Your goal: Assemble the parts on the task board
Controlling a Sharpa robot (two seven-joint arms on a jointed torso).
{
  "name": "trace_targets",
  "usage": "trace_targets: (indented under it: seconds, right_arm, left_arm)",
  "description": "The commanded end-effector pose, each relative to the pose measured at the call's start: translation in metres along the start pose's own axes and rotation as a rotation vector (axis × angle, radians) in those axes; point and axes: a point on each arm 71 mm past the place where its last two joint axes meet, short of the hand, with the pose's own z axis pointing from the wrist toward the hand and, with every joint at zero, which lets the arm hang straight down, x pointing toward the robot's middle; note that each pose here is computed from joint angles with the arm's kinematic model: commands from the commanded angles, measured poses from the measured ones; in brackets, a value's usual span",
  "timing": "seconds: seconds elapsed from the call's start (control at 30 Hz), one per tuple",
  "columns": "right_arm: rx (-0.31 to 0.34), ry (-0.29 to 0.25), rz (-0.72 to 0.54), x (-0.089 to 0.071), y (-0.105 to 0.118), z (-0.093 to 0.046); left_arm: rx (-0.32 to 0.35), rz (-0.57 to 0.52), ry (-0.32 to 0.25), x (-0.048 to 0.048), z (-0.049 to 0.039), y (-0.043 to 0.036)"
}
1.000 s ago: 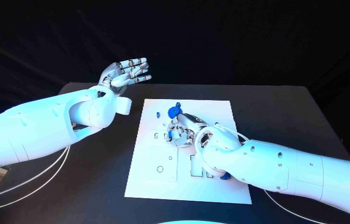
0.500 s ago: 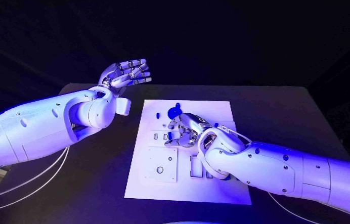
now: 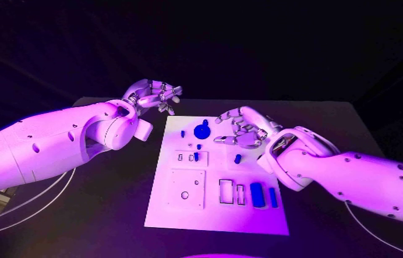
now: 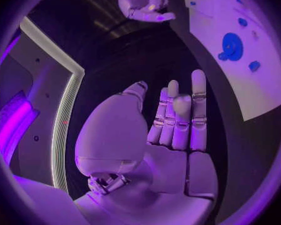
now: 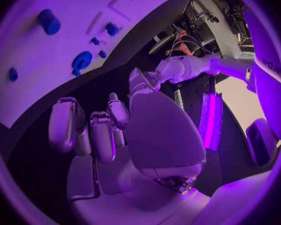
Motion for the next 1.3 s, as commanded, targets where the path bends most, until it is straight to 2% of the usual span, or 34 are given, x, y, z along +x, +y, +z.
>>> trace_targets:
  seconds: [0.03,0.27,0.47,0.9,1.3]
  right_arm:
    - [0.018,-0.039,0.169,-0.019,-0.006,-0.006]
    - [0.115,-0.105,0.228,-0.054,-0.029,-0.020]
    - [0.167,-0.129,0.236,-0.067,-0.041,-0.026]
    - [0.198,-0.133,0.230,-0.071,-0.048,-0.028]
    - [0.218,-0.117,0.206,-0.071,-0.051,-0.027]
  left_arm:
    - [-0.195,0.320,0.206,0.0170,-0.0017,0.0133]
    - [-0.369,0.540,0.316,0.0303,-0.0011,0.0240]
    - [-0.474,0.678,0.403,0.0428,0.0025,0.0294]
    - [-0.513,0.784,0.477,0.0618,0.0124,0.0304]
    - [-0.520,0.772,0.520,0.0750,0.0159,0.0326]
